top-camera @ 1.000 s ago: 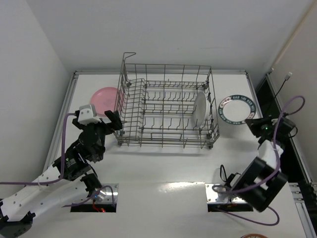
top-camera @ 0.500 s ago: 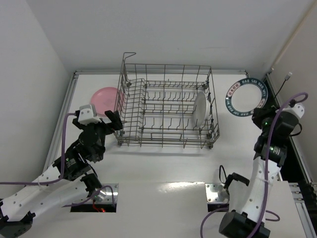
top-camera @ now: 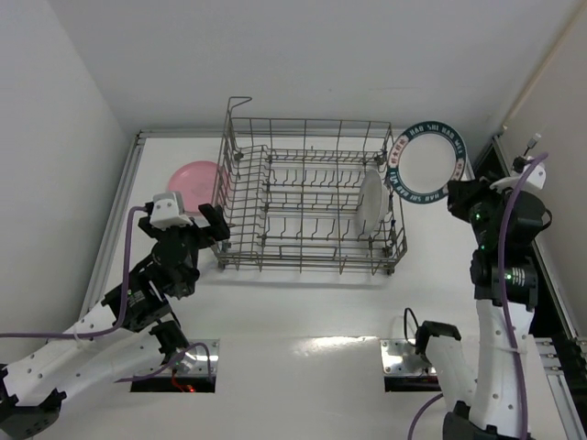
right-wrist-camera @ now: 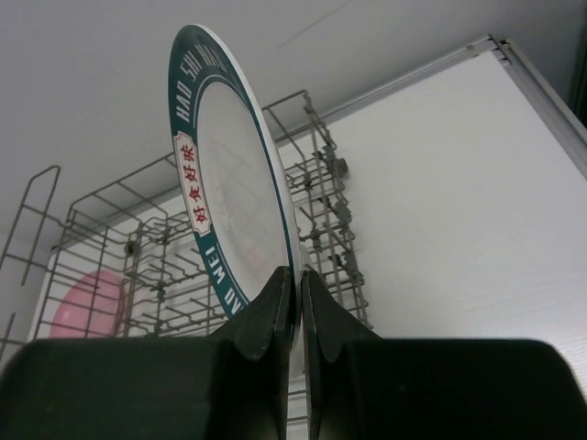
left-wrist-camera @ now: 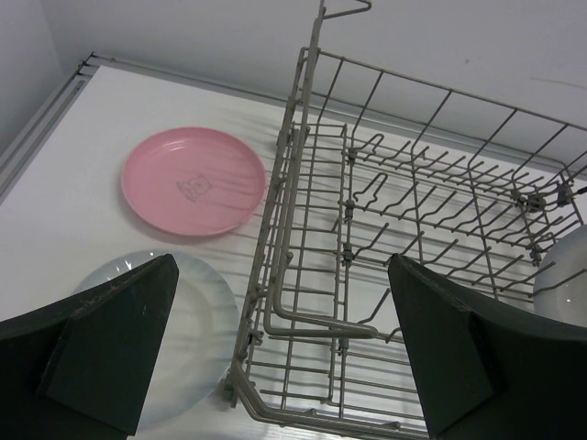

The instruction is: Load the plates into the dish rack

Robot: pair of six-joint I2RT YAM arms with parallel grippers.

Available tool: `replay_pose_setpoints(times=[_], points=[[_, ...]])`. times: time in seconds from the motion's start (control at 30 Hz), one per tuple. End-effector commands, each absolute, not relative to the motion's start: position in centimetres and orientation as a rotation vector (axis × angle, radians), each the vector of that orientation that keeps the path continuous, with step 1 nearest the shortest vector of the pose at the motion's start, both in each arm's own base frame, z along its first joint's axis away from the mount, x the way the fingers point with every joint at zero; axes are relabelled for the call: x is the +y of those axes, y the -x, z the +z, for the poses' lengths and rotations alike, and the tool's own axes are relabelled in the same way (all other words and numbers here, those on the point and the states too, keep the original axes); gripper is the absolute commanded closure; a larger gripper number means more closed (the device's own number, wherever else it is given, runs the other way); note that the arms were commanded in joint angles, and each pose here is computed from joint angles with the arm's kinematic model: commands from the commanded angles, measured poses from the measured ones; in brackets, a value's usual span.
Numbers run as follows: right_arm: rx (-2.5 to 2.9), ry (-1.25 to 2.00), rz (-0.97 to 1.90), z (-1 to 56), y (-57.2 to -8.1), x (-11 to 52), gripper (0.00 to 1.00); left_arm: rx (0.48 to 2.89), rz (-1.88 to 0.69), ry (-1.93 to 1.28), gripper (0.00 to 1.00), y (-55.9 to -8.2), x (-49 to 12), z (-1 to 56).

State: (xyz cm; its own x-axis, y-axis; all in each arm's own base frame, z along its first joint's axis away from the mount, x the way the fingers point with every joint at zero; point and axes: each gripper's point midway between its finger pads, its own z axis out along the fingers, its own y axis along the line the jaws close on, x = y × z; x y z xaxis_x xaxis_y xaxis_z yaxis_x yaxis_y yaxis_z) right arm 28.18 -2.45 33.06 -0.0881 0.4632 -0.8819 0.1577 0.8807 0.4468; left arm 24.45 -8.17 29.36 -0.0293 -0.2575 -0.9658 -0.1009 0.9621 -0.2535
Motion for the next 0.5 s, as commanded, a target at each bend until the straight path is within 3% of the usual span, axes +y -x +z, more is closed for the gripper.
replay_pose_setpoints(times=[0.0, 0.23, 0.47], points=[[1.640, -0.418, 0.274, 35.5, -28.9, -1.2, 1.00, 1.576, -0.155, 0.289, 0.00, -24.5, -8.6, 30.2], [1.716, -0.380, 0.265, 33.7, -30.4, 3.1, 1.00, 1.582, -0.148, 0.284, 0.00, -24.6, -8.7, 30.0], [1.837, -0.381, 0.045, 31.4, -31.4, 7.3, 1.00, 1.582, -0.148, 0.284, 0.00, -24.6, -8.7, 30.0]])
